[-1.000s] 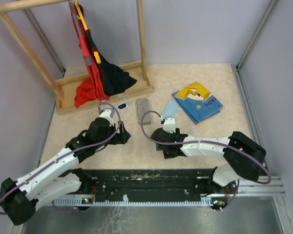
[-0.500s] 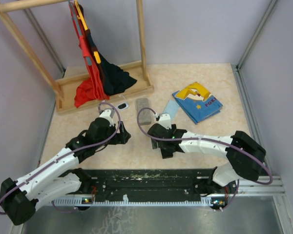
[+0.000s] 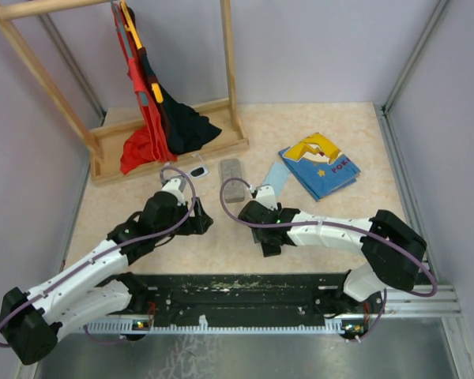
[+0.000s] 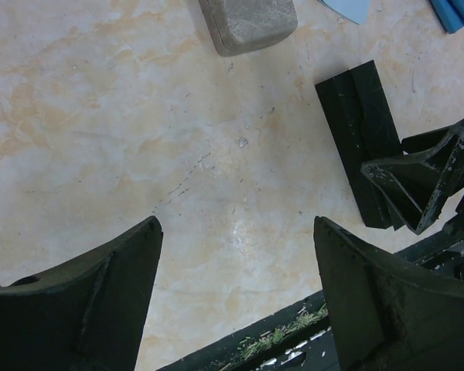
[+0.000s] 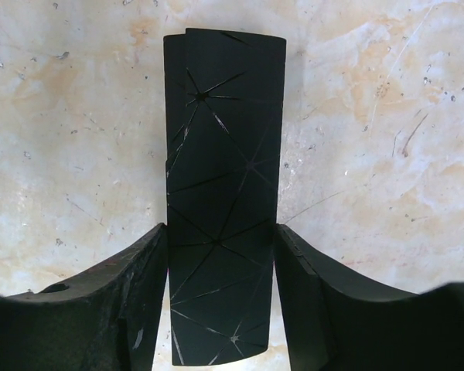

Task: Organize the sunglasses
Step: Place the sunglasses case at the center of the board, then open the sunglasses case at the center of the board.

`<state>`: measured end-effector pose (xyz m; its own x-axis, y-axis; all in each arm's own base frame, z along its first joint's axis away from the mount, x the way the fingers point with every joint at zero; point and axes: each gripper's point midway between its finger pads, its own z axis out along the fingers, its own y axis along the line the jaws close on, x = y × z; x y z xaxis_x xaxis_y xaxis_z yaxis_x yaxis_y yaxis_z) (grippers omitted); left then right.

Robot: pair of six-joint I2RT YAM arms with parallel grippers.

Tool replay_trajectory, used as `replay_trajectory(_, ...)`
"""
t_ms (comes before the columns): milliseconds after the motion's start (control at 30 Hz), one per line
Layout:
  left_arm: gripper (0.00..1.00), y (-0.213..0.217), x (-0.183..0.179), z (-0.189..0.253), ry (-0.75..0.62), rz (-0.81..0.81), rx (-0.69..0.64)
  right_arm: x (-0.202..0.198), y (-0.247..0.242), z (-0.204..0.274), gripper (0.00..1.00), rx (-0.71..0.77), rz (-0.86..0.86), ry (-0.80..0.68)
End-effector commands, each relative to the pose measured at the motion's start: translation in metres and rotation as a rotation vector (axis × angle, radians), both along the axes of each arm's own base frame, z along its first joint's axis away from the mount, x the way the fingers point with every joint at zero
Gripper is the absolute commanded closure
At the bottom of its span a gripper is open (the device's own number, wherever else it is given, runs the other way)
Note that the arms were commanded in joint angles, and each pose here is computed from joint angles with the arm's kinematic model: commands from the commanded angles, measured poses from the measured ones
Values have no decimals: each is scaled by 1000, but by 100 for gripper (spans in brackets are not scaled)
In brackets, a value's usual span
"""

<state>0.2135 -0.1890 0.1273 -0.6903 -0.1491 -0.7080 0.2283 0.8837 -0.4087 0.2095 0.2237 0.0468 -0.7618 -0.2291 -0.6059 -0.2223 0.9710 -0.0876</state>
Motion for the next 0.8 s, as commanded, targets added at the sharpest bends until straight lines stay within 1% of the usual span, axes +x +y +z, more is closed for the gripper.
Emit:
replay_trajectory(0,16,-4,2,2,-9,-4,-29,9,8,10,49,25,-4,-23)
replay_trajectory(100,16,-4,2,2,-10,-5,-30,9,9,12,52,43,-8,-27)
replay_trajectory(267,16,-10,3,2,-12,-26,-38,7,16,24,59,142,-6,-38)
replay_trajectory(400,16,-19,3,0,5,-58,-58,6,20,32,61,220,-1,-37)
replay_trajectory(467,16,-23,2,0,17,-73,-67,6,18,32,64,243,-7,-34)
replay_trajectory(600,16,-30,5,0,17,-89,-81,5,12,32,76,294,-21,-23)
replay_trajectory(767,17,-41,9,1,13,-120,-102,4,6,36,82,374,-44,-28)
